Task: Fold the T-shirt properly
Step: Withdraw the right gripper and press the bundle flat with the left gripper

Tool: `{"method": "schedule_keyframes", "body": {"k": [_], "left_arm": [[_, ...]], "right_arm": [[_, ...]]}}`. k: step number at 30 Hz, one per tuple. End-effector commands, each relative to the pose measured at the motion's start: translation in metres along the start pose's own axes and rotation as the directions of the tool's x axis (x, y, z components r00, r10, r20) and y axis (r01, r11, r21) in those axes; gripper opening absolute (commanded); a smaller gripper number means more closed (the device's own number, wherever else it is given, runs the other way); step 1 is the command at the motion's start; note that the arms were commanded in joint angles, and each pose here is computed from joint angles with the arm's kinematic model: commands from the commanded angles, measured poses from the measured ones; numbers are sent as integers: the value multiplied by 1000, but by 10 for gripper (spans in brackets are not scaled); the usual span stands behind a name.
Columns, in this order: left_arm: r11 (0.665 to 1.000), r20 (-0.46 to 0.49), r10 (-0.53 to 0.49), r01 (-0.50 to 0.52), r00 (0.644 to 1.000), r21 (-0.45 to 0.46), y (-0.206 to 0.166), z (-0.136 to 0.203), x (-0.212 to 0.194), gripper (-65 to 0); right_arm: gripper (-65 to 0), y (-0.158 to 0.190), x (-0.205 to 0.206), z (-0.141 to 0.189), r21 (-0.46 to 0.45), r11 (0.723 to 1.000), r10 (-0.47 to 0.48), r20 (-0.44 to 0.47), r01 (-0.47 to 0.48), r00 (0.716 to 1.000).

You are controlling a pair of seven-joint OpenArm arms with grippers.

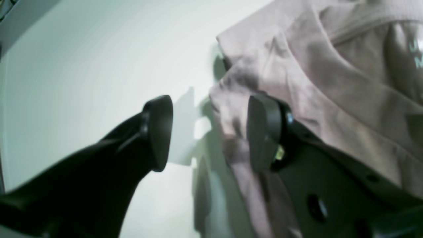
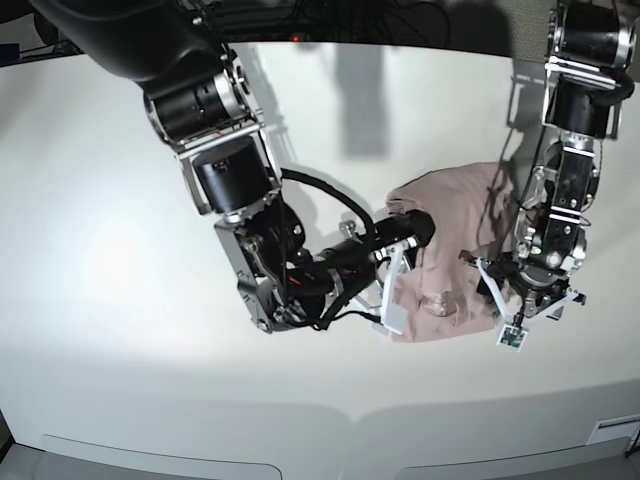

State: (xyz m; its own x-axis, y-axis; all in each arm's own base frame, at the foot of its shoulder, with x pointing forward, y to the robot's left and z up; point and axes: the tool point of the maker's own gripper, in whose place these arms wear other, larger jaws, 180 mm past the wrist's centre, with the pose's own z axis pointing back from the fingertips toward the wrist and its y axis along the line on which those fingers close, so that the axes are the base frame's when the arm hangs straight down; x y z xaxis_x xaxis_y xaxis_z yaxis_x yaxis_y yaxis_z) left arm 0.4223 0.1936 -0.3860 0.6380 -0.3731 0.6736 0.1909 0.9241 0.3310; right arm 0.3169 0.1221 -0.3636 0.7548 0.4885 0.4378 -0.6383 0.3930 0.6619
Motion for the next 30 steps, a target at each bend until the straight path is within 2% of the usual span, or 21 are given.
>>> {"method": "schedule_keyframes", "body": {"k": [1,8,12,15,18,21,24,27,30], "left_arm": [[1000,52,-1,0,999,26,12,2,21,-312],[1000,32,22,-22,999,8,9,2,18,-312],[995,77,97,-94,992,-45,11,8,28,-312],[994,76,100,-96,992,-46,18,16,33,-312],[987,52,134,-128,990,-99,12,29,33,-312],[963,60,146,-128,987,-236,-18,47,29,-312],[926,30,136,-117,990,-358,-53,58,4,-312],[912,-23,130,-129,991,-389,-75,62,-35,-312],[915,-40,109,-116,993,-386,-92,67,-64,-312]], "right_arm": [[-425,10,25,9,10,999,53,44,-53,998],[-425,7,60,29,-50,993,115,107,-110,988],[-425,-9,84,46,-178,972,181,145,-154,973],[-425,-26,101,65,-273,949,218,201,-159,955],[-425,-44,111,89,-341,931,219,248,-126,944],[-425,-67,117,120,-412,909,208,312,-66,927],[-426,-93,114,153,-479,878,196,370,6,908],[-426,-116,99,181,-511,856,160,394,72,905],[-426,-132,84,200,-536,837,136,396,108,908]]}}
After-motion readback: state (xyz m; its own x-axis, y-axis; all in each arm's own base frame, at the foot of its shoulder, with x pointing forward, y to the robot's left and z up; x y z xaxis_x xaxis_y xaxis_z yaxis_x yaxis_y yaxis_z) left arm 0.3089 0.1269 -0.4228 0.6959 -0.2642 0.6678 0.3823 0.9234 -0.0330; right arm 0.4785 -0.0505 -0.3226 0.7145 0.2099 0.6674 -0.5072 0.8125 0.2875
